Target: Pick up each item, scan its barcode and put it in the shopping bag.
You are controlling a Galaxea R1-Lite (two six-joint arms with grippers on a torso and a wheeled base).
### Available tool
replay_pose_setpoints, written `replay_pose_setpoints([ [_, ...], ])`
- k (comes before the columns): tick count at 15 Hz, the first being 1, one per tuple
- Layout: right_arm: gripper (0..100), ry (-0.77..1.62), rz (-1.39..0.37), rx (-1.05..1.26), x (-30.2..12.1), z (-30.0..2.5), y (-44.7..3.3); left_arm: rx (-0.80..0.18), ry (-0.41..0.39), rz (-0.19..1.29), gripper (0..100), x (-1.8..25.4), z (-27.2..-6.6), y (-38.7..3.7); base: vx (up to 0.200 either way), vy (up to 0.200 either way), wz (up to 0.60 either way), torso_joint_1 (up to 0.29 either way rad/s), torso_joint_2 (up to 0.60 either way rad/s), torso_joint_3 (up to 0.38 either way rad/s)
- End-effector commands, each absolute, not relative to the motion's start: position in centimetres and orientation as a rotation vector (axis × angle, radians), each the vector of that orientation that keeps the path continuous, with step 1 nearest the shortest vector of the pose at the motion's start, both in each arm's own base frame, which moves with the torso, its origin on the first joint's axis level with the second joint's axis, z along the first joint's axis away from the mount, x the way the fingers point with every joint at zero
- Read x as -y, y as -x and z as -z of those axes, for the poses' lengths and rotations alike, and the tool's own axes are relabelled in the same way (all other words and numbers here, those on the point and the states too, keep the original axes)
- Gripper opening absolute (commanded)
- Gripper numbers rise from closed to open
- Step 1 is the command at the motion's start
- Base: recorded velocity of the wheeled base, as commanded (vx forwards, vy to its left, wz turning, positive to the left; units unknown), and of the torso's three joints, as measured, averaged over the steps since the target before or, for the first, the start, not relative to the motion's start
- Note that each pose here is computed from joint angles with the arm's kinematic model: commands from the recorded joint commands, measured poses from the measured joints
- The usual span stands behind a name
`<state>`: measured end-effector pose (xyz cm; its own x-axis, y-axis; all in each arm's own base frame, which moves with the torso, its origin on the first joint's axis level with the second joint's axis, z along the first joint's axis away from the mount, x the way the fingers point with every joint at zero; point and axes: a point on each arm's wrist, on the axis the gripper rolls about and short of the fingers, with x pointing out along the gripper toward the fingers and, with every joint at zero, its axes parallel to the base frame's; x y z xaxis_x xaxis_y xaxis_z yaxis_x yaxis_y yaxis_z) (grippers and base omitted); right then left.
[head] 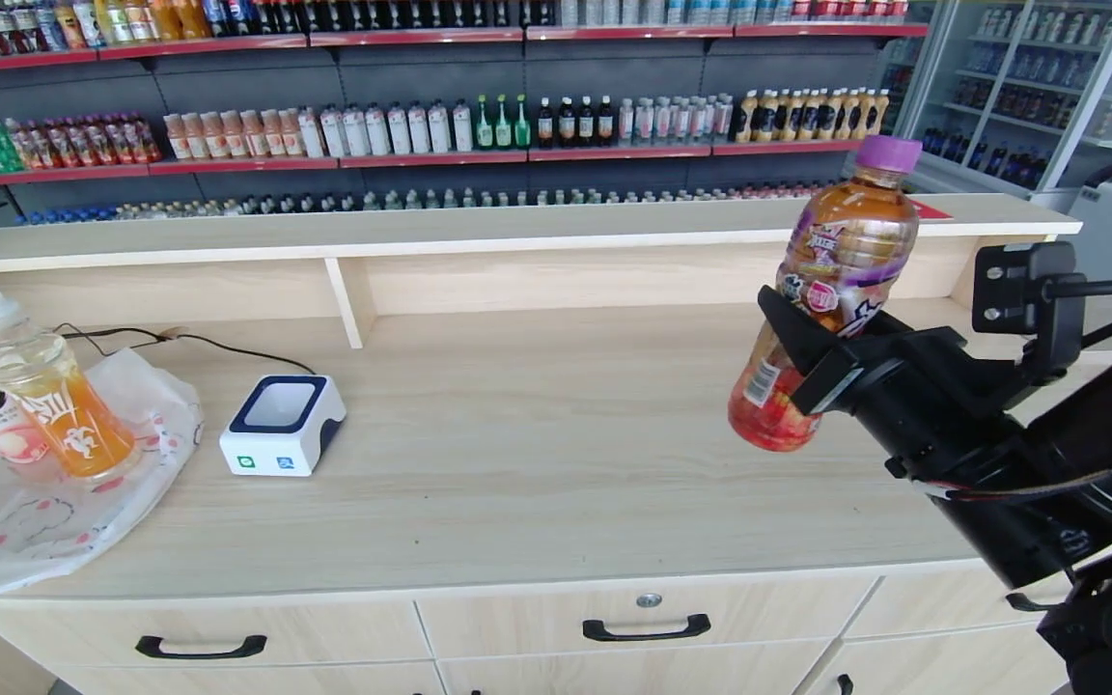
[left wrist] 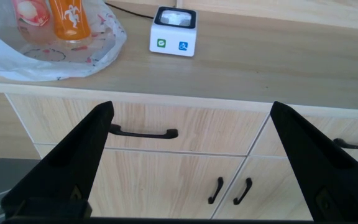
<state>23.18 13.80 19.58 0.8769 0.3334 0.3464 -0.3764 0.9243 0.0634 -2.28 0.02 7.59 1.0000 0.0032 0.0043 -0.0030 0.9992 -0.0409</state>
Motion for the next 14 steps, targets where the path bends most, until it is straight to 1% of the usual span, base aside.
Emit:
replay_pose_setpoints([
  [1, 0, -0.126, -0.374, 0.318, -14.01, -19.06, -23.41, 0.003, 0.041, -0.003, 100, -0.02, -7.60, 2.27, 0.000, 0.200, 0.00, 0.002, 0.01, 0.002],
  [14, 0, -0.131, -0.376, 0.309, -14.04, -18.86, -23.46, 0.003, 0.043, -0.003, 100, -0.02, -7.60, 2.27, 0.000, 0.200, 0.00, 0.003, 0.00, 0.002],
])
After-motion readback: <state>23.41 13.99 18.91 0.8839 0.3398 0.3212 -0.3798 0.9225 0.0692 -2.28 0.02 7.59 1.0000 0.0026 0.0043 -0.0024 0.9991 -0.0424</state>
